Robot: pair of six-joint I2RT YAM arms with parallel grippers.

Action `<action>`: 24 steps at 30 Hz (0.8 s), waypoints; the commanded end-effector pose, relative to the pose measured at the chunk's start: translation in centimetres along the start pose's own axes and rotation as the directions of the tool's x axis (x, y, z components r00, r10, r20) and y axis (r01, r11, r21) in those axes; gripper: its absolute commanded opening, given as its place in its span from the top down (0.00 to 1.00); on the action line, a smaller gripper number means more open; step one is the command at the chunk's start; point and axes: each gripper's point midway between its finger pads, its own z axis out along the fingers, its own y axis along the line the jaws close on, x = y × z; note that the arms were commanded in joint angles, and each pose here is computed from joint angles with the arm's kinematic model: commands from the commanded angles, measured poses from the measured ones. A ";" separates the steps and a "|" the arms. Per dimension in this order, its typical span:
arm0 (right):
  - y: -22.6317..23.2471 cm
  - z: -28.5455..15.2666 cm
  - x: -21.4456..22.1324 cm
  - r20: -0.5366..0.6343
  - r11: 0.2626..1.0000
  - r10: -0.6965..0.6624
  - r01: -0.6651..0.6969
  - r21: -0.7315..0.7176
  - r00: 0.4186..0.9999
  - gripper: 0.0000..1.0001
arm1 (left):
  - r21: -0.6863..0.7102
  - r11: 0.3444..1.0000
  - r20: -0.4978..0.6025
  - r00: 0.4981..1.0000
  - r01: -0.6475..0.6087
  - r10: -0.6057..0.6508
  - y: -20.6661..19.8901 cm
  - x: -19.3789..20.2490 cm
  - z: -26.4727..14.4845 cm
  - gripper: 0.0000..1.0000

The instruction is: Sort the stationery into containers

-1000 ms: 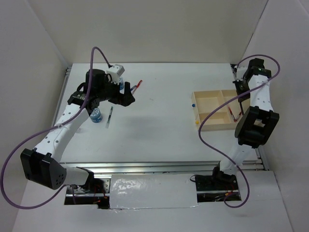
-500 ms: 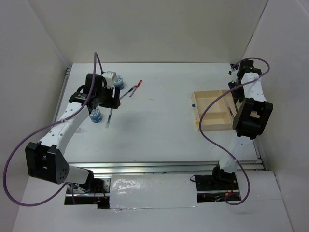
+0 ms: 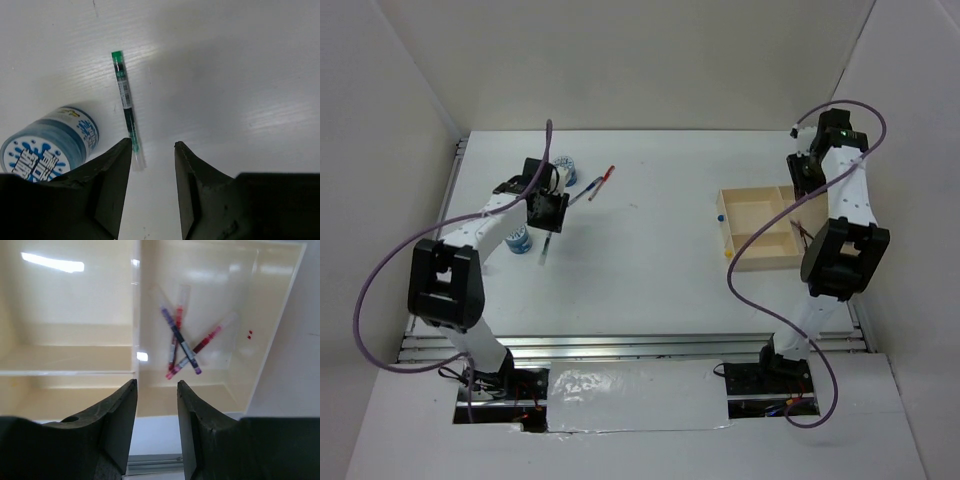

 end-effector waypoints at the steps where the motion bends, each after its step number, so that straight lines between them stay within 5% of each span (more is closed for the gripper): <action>1: 2.9 -6.9 -2.7 0.181 0.997 -0.007 0.021 -0.077 0.983 0.55 | -0.060 0.998 -0.007 1.000 -0.029 0.029 0.9 -1.8 1.8 0.49; 8: 6.9 -13.4 -3.1 0.333 0.971 -0.002 0.082 -0.226 0.943 0.55 | -0.120 0.992 -0.072 0.997 -0.049 0.041 2.3 -2.1 5.2 0.52; 24: 11.1 -19.7 -2.5 0.501 0.914 -0.031 0.227 -0.335 0.865 0.55 | -0.105 0.995 -0.171 0.985 0.000 -0.018 4.3 -0.6 9.3 0.55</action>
